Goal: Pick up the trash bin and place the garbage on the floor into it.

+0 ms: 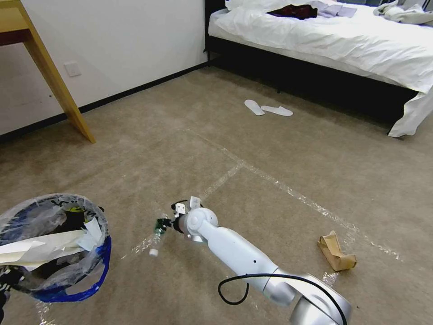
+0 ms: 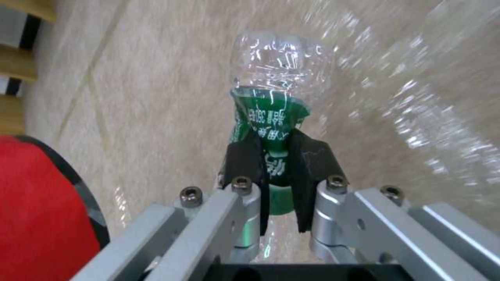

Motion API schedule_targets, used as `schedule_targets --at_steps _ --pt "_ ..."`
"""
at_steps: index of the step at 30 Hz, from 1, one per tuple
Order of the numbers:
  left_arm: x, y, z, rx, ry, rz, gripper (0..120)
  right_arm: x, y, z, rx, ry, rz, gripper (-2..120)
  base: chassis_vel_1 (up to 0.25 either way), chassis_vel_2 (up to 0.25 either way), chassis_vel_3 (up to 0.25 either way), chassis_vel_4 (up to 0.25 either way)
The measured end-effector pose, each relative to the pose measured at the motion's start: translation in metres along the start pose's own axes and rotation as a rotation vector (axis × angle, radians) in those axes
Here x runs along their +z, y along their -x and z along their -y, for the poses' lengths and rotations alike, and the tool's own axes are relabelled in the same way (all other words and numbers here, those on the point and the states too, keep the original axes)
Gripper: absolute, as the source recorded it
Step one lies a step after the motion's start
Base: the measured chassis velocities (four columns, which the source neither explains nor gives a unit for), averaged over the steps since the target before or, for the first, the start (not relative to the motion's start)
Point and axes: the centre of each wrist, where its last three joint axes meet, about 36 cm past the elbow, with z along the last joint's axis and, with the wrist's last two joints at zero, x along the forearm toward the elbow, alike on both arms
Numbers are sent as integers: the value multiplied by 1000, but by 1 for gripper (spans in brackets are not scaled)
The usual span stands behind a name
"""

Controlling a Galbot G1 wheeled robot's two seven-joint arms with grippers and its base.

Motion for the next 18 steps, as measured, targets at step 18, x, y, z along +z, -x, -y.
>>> schedule_targets --at_steps 18 --pt "8 11 9 36 -16 -60 0 -68 -158 12 -219 -151 439 8 0 0 0 0"
